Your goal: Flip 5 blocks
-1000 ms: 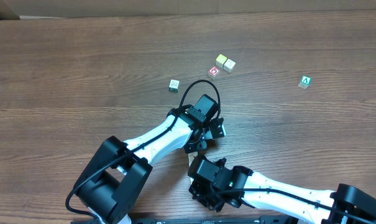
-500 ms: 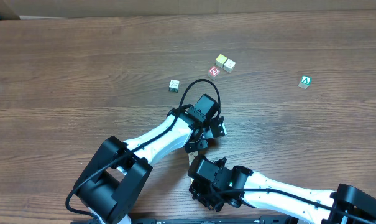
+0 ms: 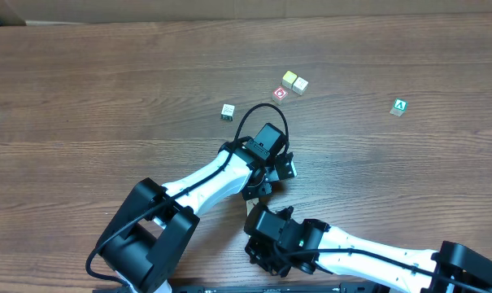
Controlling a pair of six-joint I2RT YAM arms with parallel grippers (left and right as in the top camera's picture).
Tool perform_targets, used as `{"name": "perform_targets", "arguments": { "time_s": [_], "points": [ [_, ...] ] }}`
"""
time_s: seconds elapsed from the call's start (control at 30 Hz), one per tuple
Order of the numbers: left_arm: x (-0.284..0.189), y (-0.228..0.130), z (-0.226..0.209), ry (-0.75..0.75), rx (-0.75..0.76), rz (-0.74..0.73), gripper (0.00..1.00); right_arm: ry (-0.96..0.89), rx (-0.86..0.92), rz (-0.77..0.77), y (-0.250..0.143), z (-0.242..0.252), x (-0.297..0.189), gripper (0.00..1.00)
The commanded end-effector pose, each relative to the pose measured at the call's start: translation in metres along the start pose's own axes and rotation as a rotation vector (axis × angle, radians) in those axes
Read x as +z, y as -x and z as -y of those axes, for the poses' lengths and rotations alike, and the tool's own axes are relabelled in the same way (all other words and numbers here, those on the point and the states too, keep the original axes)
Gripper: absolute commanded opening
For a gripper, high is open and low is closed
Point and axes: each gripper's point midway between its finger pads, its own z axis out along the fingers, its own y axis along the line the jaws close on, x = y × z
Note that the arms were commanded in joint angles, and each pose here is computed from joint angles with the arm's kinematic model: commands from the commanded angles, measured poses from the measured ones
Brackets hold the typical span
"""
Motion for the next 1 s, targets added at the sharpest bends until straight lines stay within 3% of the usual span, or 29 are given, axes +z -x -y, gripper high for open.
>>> {"name": "perform_targets", "arguments": {
  "time_s": [0.0, 0.97],
  "points": [
    [0.006, -0.002, 0.010, -0.029, 0.003, -0.011, 0.04, 0.000, 0.000, 0.019, 0.001, 0.000, 0.002, 0.04],
    [0.006, -0.004, 0.009, -0.025, 0.002, -0.019, 0.04, -0.082, -0.033, -0.025, -0.017, 0.022, 0.004, 0.04]
  ]
}}
